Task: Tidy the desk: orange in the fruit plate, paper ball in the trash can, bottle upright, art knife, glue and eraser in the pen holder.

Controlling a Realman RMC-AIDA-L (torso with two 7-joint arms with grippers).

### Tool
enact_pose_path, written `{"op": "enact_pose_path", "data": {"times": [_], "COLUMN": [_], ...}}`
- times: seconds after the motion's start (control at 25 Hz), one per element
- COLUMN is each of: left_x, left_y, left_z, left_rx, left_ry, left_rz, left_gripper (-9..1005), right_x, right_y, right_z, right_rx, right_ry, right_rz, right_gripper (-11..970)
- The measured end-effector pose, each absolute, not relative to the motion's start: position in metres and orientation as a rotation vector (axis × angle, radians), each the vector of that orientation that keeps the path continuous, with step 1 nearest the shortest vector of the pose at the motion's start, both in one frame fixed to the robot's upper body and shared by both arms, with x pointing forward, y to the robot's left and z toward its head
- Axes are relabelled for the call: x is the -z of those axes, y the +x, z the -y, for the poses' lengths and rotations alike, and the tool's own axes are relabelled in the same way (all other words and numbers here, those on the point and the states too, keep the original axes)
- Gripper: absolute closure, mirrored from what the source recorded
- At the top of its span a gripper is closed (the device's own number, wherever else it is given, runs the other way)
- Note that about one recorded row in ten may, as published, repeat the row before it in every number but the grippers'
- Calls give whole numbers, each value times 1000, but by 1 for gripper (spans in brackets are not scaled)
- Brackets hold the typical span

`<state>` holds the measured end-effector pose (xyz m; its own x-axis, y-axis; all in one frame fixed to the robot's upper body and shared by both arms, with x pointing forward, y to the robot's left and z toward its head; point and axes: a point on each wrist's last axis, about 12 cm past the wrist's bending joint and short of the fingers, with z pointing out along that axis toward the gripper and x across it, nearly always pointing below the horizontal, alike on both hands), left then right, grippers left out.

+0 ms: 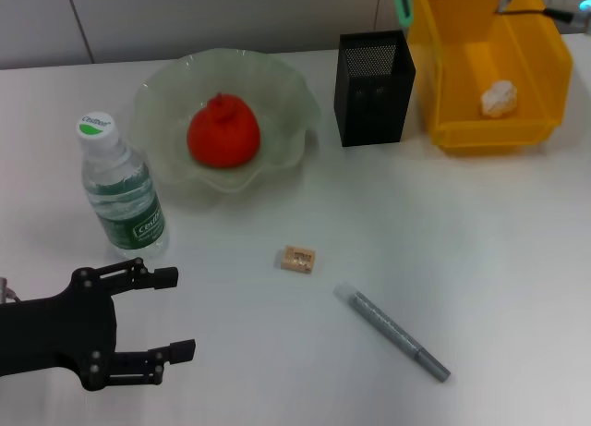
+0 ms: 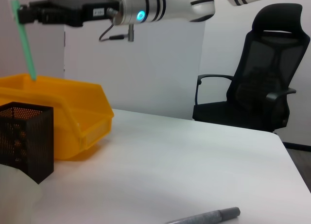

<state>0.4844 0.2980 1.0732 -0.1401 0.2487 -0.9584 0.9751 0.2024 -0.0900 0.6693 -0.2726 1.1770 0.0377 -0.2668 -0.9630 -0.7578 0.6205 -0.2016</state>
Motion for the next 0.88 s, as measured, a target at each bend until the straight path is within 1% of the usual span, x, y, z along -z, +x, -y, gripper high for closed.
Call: {"op": "enact_pose_path", "data": {"times": [0.16, 0.56, 0.88], "left_x": [-1073, -1073, -1072], "left_y": [485, 484, 482], "left_z": [-298, -298, -299], "left_rx": [1005, 1001, 1003], "left_ry": [1196, 1218, 1213], "left_rz": [-1570, -1551, -1557], "left_gripper": [155, 155, 155], "right_x": [-1168, -1158, -1141], "right_y": [667, 671, 663], "right_z": [262, 260, 256], "right_rx": [-463, -433, -471], "right_ry": [-894, -800, -773], "right_rz": [-1521, -1564, -1608], "right_gripper": [783, 763, 741]}}
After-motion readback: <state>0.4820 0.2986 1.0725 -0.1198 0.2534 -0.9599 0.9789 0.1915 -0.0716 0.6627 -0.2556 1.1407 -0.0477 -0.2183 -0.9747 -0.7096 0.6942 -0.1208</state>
